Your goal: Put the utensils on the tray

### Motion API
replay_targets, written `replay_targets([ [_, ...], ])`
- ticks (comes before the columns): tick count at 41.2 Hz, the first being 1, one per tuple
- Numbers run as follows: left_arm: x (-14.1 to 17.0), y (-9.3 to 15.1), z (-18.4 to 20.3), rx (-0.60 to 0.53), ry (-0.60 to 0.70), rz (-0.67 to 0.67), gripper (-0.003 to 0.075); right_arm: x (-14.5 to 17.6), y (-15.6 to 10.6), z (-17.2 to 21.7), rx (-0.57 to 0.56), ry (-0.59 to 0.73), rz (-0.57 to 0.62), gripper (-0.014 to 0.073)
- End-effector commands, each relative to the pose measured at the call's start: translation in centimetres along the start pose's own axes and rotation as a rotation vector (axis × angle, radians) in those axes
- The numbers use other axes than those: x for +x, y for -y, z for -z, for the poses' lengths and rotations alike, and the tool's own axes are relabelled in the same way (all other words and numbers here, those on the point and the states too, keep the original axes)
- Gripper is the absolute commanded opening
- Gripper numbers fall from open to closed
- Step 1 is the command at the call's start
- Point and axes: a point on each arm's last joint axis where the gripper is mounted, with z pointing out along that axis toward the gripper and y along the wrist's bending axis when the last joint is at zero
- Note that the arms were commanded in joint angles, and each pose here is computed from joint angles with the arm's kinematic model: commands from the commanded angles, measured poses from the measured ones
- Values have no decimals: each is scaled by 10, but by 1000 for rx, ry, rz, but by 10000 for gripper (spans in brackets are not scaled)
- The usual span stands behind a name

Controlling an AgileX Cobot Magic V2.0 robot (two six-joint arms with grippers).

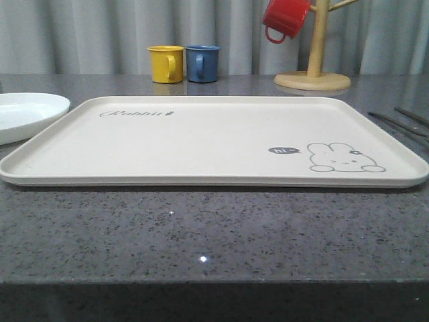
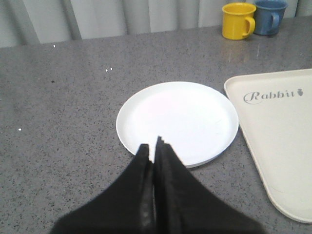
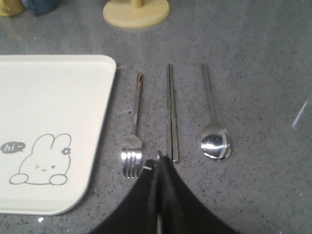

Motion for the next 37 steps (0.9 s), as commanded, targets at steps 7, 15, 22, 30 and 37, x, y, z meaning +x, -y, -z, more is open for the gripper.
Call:
replay_targets([
  [7,-14,-2,-16,0,25,13,-17,-11,0,-24,11,-37,5,-62],
  [15,-14,-2,-17,0,23,13,283,-10,1,-33,19,-77,11,244],
  [22,-14,-1,-17,1,18,13,517,-9,1,-33,20,-84,11,481],
  [30,-14,-4,-24,-1,-144,-26,517,-9,1,-33,20,-91,11,476],
  [37,-32,-8,-43,-3,-286,-52,515,-9,1,-33,20,-91,11,476],
])
